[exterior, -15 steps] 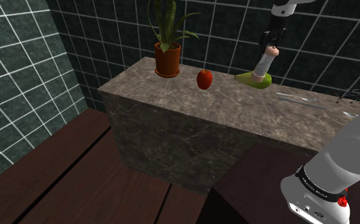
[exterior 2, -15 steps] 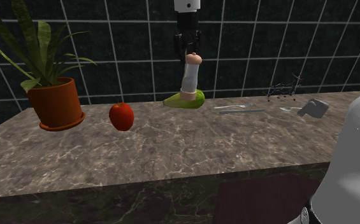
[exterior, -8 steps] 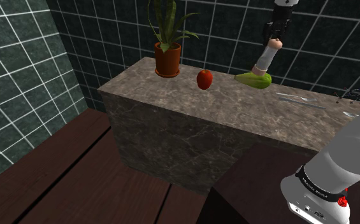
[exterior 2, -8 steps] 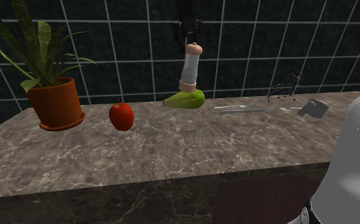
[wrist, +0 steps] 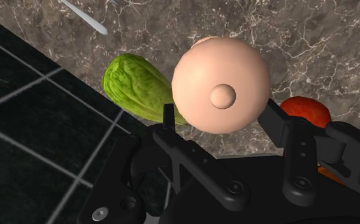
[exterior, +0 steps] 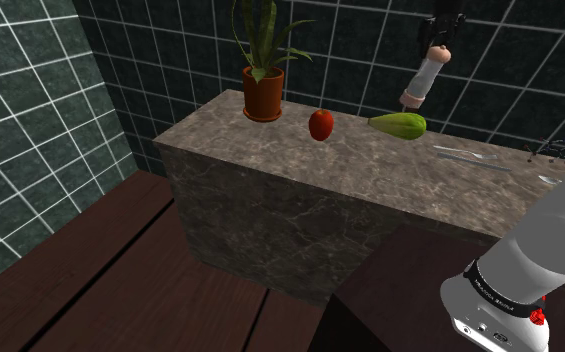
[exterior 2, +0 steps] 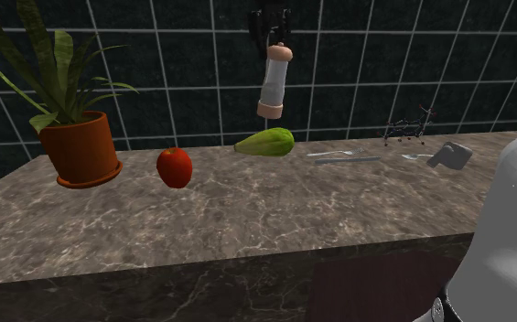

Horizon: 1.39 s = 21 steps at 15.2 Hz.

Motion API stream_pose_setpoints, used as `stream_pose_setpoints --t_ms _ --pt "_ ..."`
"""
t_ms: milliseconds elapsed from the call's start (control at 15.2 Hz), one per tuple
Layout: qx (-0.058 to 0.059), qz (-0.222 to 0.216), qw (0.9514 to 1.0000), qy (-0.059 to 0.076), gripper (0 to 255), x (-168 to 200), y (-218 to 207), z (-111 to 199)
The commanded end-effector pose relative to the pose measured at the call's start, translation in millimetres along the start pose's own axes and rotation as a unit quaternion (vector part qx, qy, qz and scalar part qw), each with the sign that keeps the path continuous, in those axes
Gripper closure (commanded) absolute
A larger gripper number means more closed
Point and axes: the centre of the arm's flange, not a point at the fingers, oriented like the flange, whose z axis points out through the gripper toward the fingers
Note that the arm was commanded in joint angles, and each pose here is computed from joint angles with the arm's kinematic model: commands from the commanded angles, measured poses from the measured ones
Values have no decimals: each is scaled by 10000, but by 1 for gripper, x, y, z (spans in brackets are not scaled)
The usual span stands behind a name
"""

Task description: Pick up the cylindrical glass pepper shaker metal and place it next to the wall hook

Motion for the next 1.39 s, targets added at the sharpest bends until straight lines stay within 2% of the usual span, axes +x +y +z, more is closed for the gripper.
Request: stream_pose_setpoints --t_ms 0,462,1320 --pt "0 0 10000 -1 255 0 1 -10" --pt "0 0 10000 -1 255 0 5 -45" --pt "0 0 10000 -1 255 -109 136 -32"
